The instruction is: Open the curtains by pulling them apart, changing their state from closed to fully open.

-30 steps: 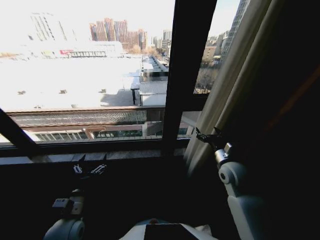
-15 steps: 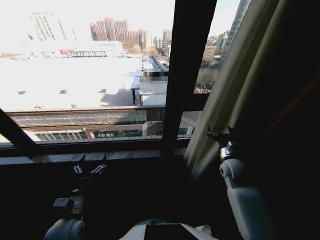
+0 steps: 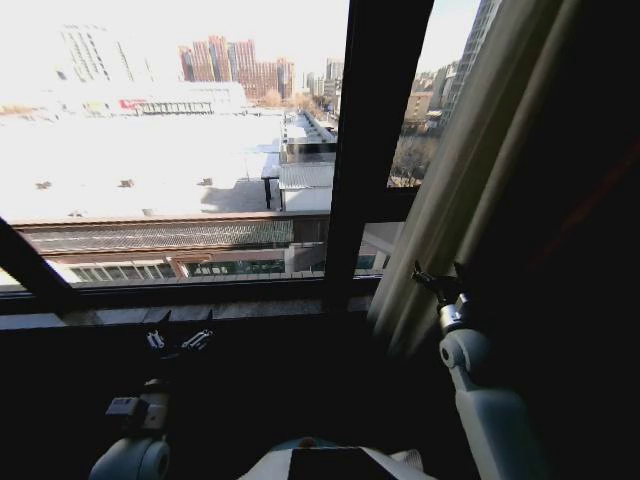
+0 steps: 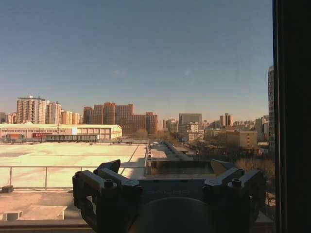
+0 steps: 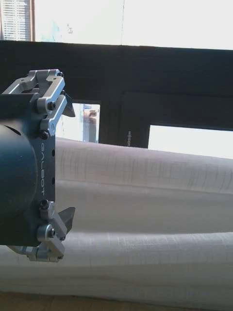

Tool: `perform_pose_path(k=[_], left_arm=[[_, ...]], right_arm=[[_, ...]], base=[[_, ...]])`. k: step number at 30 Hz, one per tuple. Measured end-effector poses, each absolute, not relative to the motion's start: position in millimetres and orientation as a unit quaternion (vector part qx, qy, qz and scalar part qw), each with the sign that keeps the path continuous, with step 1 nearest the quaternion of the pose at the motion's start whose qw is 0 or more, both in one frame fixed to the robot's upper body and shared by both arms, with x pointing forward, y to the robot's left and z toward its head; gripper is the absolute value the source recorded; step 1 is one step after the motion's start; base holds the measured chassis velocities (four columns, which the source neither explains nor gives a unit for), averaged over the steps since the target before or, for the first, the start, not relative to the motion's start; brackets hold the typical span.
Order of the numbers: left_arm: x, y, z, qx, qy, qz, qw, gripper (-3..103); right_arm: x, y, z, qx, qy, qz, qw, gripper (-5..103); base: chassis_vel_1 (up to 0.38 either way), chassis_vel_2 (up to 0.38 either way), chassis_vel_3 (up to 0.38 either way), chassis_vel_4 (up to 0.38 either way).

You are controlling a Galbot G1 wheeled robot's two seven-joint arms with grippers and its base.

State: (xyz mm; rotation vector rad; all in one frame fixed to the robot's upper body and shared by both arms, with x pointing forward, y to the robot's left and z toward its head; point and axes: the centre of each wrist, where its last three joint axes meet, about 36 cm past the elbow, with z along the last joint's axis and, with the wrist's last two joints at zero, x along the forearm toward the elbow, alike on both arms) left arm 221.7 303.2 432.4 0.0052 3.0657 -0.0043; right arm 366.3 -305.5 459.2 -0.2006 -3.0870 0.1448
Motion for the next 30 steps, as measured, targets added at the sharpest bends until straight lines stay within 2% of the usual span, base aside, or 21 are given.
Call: perform_pose_path(k=[7,16,25,30], left_arm=[[221,303,433,0.001,0.999,-0.001,0.038,100],[220,302,441,0.001,1.000,-0.003,0.031,100],[219,302,446,-0.028,1.000,0.011,-0.001,100],[219,302,447,-0.029,1.000,0.011,-0.001,100]], right_arm=[[344,-277,439,0.001,-0.999,0.046,0.029,100],[340,-257,434,0.003,-0.998,0.049,0.027,100],[342,-255,437,0.000,-0.998,0.053,0.020,100],[341,-253,438,0.002,-0.998,0.054,0.020,100]], base=[[0.000,0.000,0.000,0.000],[0.023,0.021,-0.030,-0.028],[0.161,0.175,-0.162,-0.167],[0.275,0.282,-0.278,-0.280]])
